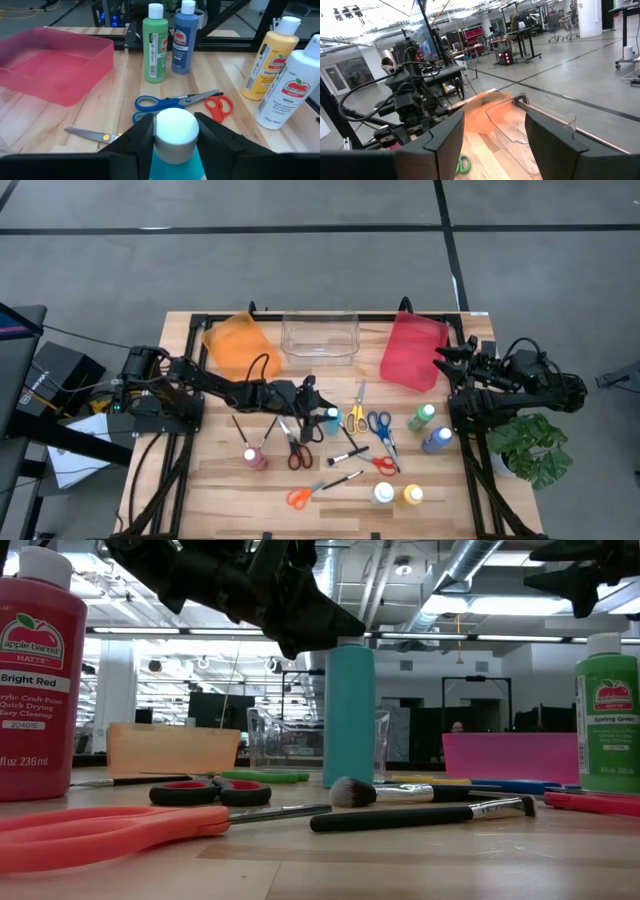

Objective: Pick & Place Paint Supplies
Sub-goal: Put the light blue paint bottle into the orange bin

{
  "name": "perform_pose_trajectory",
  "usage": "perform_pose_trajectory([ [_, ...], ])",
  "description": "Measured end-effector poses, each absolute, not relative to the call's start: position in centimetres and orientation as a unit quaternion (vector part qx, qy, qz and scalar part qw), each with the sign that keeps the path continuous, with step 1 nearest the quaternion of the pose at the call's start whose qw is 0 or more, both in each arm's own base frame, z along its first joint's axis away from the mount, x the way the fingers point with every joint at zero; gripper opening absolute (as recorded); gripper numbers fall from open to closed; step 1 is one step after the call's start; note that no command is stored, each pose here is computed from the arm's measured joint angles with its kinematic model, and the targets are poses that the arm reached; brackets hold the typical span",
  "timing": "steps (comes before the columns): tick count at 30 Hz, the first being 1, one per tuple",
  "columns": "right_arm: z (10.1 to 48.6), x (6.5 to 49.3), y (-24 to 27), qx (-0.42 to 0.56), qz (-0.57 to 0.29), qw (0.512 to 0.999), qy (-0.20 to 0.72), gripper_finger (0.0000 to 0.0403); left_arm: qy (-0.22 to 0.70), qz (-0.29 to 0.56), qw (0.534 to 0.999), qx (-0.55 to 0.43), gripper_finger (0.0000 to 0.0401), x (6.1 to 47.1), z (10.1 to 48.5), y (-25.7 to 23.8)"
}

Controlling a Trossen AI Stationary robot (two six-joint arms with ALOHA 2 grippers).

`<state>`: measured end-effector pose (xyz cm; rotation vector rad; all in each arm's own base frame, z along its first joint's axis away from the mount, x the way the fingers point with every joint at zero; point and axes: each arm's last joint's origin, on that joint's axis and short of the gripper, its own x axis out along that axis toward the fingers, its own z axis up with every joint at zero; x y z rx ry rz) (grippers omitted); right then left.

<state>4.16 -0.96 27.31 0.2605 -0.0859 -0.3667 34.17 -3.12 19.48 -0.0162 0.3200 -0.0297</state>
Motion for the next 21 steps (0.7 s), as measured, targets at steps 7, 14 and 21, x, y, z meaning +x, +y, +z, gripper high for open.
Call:
perform_pose_trajectory([
  [7, 27.3, 4.2, -1.0, 0.129, -0.184, 0.974, -0.042, 0.0210, 0.162, -0.017, 0.987, -0.005, 0.0116, 34.2, 19.5, -3.1],
  [14, 27.3, 4.2, -1.0, 0.128, -0.184, 0.974, -0.042, 0.0210, 0.137, 0.005, 0.990, -0.033, 0.0114, 33.6, 21.2, -2.8],
  [21, 27.2, 4.2, -1.0, 0.127, -0.186, 0.973, -0.039, 0.0210, 0.057, 0.101, 0.992, -0.040, 0.0114, 30.9, 26.7, -2.0],
])
